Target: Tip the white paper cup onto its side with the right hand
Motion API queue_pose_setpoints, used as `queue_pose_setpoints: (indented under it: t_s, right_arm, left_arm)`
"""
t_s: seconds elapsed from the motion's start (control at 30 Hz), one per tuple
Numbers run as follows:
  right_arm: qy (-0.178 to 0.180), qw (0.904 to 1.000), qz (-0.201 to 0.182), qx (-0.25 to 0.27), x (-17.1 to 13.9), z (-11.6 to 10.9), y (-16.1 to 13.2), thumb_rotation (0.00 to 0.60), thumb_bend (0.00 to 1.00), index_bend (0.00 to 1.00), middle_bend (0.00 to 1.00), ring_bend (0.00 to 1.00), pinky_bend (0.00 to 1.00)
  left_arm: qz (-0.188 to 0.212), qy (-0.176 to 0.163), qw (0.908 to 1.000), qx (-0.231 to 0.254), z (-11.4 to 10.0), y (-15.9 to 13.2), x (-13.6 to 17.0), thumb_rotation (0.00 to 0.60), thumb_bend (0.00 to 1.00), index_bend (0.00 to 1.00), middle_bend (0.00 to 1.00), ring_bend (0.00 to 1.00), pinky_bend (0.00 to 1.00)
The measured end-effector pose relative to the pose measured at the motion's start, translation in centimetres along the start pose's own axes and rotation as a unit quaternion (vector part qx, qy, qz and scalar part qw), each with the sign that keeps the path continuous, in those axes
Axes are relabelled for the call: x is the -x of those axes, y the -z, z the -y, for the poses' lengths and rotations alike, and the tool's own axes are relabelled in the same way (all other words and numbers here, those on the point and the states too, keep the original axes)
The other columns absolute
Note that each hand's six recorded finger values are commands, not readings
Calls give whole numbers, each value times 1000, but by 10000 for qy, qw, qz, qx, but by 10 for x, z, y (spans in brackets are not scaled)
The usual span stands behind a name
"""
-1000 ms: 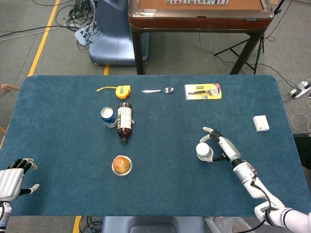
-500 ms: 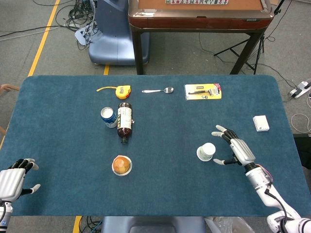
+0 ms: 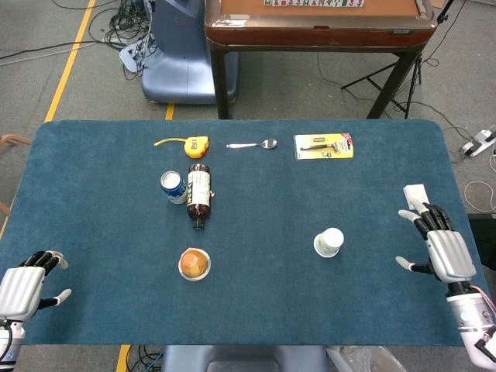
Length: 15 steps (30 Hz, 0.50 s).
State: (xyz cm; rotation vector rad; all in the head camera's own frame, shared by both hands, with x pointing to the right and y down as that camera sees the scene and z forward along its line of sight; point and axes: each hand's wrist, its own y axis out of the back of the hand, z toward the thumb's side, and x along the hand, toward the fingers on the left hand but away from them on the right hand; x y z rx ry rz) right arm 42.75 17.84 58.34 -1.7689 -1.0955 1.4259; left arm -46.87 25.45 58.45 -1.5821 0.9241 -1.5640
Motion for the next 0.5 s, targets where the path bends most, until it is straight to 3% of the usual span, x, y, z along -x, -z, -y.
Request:
queue_pose_setpoints:
  t_s: [0.27,0.5]
  right_arm:
    - [692,9974,158,-140,-22,-23,7,600,0,230,94,0,3]
    - [893,9959,67,-120,-31,-34,4,600,0,238,96,0,3]
  left_arm:
    - [73,-228,9996,127,-3,-1,-2,600,87,464,348,263,455]
    - [67,-223,9996,146,-5,0,-1,600,87,465,348,263,457]
